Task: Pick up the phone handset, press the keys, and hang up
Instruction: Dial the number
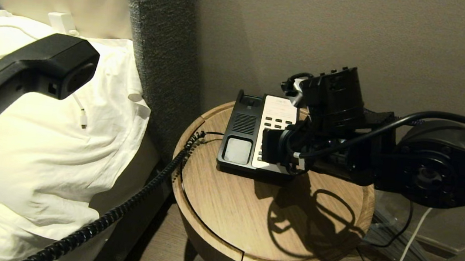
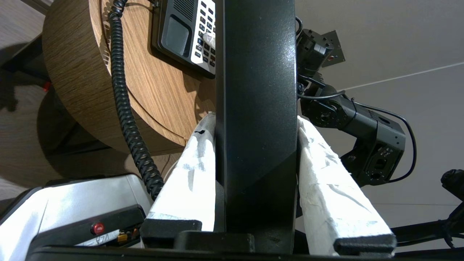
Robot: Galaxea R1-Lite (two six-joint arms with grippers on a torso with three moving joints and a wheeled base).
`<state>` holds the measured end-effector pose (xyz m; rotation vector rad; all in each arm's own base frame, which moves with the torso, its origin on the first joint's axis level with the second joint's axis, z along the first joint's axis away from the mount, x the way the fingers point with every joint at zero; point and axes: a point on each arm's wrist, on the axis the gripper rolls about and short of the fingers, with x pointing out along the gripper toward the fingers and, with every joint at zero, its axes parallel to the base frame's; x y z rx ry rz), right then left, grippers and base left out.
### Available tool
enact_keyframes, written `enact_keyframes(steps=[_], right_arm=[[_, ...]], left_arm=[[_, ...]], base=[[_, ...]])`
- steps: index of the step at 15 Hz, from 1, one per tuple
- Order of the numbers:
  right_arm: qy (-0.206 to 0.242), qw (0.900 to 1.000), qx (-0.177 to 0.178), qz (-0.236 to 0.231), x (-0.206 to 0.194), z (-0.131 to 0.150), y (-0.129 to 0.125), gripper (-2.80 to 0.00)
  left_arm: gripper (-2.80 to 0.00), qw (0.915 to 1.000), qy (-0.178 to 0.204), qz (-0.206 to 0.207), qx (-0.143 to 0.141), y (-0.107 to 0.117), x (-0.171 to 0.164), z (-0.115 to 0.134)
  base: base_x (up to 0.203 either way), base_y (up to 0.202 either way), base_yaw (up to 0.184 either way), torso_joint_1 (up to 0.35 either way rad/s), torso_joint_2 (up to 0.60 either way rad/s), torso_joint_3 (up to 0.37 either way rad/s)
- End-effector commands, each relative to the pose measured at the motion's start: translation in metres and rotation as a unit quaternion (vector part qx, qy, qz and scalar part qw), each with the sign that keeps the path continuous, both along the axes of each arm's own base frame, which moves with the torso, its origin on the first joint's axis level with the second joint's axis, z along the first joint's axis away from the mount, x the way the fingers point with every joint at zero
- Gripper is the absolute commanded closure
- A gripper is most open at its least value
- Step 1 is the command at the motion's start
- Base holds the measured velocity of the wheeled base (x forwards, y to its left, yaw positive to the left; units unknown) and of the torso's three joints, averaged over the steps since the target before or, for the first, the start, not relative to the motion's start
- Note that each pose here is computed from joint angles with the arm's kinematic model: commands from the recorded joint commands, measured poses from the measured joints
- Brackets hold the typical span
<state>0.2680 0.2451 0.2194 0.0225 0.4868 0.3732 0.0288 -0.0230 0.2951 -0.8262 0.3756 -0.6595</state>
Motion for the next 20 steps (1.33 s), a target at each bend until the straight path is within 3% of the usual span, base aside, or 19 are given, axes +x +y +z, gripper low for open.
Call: enact_keyframes(steps=[1,13,20], right_arm=[[0.001,1.0,-0.002,-0.001,0.002,-0.003,0.003,0.0],[0.019,1.0,-0.019,-0.001,0.005,-0.019,0.005,0.0],[-0.011,1.0,0.016,0.002,-0.003,0.012,-0.003,0.0]], left_arm=[[0.0,1.0,0.004,-0.001,-0.001,0.0,0.0,-0.002],[0.0,1.0,0.006,-0.001,0.001,0.0,0.0,-0.003],[0.0,0.9999,0.011,0.0,0.006,0.0,0.0,-0.008]], base=[[0.0,0.0,0.0,0.0,0.0,0.0],[0.0,0.0,0.0,0.0,0.0,0.0],[0.0,0.0,0.0,0.0,0.0,0.0]])
